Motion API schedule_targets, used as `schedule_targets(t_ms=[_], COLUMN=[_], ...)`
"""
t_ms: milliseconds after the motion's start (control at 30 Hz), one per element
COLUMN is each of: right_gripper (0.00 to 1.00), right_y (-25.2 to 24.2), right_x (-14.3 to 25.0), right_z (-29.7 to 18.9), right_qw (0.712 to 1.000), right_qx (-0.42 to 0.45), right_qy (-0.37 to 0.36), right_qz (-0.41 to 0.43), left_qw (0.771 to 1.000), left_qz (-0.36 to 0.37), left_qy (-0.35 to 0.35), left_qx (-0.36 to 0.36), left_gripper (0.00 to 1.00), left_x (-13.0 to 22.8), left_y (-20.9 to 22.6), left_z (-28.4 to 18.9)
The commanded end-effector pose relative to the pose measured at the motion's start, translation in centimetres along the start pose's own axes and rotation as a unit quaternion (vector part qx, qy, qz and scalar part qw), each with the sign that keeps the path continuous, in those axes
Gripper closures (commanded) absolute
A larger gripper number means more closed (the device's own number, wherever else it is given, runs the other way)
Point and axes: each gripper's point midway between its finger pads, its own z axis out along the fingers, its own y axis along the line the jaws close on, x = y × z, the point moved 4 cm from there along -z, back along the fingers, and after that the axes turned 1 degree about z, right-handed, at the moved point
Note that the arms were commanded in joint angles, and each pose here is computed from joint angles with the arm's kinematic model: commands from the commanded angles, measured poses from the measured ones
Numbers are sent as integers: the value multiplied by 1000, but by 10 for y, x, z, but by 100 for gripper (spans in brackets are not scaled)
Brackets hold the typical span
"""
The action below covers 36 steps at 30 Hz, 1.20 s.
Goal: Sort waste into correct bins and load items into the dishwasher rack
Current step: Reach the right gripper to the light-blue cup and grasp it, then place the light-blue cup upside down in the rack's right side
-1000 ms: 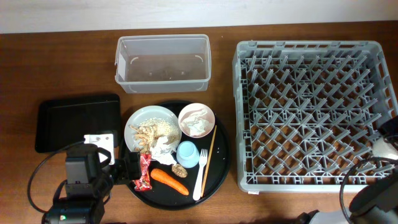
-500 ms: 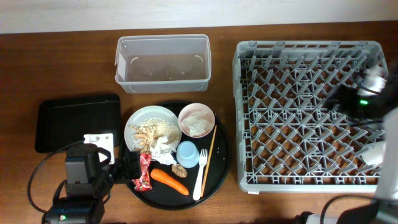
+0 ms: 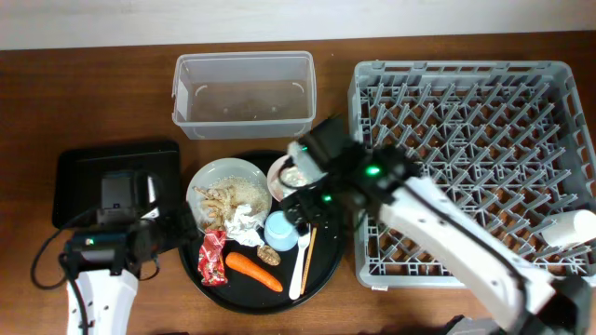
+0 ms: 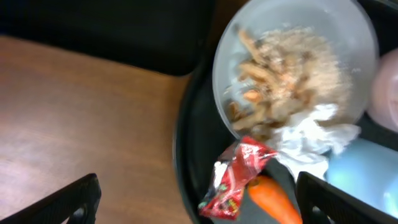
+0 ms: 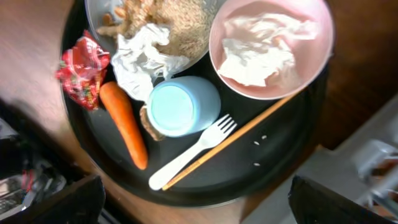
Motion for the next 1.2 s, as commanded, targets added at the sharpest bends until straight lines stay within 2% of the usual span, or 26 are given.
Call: schedule_targets(t_ms=[0,200,433,567,600,867,933,1033,1100,1167], right_gripper=[2,3,4,12,20,49,51,51,51,51], right_y=[13,8,27,25,25,24,26,18,4,-38], right_x=[-3,-1,5,7,7,7,3,-11,-17,-12], right_z=[37,98,122,127,127,124,110,61,19,-43], right_qw=[999,994,994,992,992,992,994,996,994,984], right_qx=[27,55,56,73,73,77,71,59,56,71], right_qy=[27,74,85,86,87,87,71,15,-25,-77], right_qz=[19,51,36,46,46,46,47,63,87,143], left_qw=[998,996,996,996,996,996,996,996,996,996], left_qz=[-52,-72,-72,-72,-72,-72,-72,-71,-72,-72], left_qy=[20,27,27,28,28,28,28,28,28,29], left_qx=[-41,-50,-50,-50,-50,-50,-50,-50,-50,-50], left_gripper=[1,0,1,1,1,1,1,1,0,1], left_x=[2,4,4,5,5,5,5,5,5,5], left_y=[27,36,36,36,36,36,36,36,36,36], left_z=[-1,-2,-2,-2,-2,-2,-2,-2,-2,-2])
